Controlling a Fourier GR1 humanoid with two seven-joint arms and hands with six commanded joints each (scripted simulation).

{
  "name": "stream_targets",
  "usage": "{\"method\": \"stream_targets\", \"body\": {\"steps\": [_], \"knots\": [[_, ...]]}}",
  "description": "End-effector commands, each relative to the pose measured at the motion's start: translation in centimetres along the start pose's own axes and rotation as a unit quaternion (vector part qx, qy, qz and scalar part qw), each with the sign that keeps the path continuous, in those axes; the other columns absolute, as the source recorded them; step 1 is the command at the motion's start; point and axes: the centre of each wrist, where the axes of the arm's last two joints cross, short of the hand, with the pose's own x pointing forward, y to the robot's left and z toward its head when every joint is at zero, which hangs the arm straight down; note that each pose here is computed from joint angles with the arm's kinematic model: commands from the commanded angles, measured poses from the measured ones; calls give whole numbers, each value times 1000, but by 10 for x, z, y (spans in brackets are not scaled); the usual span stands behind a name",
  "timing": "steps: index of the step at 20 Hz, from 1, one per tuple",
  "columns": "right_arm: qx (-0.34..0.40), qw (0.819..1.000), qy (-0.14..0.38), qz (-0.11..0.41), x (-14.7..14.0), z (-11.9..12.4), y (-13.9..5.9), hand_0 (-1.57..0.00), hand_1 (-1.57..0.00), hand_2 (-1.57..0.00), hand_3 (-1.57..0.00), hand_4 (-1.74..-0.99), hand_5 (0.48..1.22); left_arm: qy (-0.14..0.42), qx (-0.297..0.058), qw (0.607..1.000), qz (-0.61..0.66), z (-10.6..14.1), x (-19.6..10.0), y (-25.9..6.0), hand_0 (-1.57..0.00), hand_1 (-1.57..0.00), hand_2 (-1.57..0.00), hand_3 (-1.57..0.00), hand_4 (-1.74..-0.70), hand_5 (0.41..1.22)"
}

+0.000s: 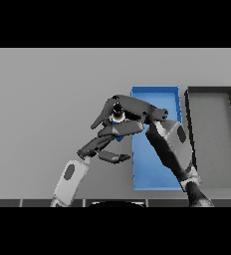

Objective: Pick up the blue pipe and place it into the blue bin.

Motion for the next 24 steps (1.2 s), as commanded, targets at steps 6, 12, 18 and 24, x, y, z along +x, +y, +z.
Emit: {"method": "stream_targets", "body": {"steps": [6,12,18,24], "knots": [[-120,992,-27,37,36,4,-53,-1571,-1571,-1571,-1571,-1498,1221,-13,3,1000,-9,9,3,1,0,0,0,0,-948,466],[-245,966,59,62,13,36,-97,-1571,-1571,-1571,-1571,-1499,1221,-5,11,1000,-5,12,5,3,1,1,1,1,-950,472],[-316,933,167,49,-30,78,-108,-1571,-1571,-1571,-1571,-1500,1221,-7,13,1000,-11,12,2,6,1,1,1,1,-939,460],[-382,881,278,18,-68,114,-98,-1571,-1571,-1571,-1571,-1500,1221,-15,22,999,-23,11,1,10,1,1,1,1,-928,465]]}}
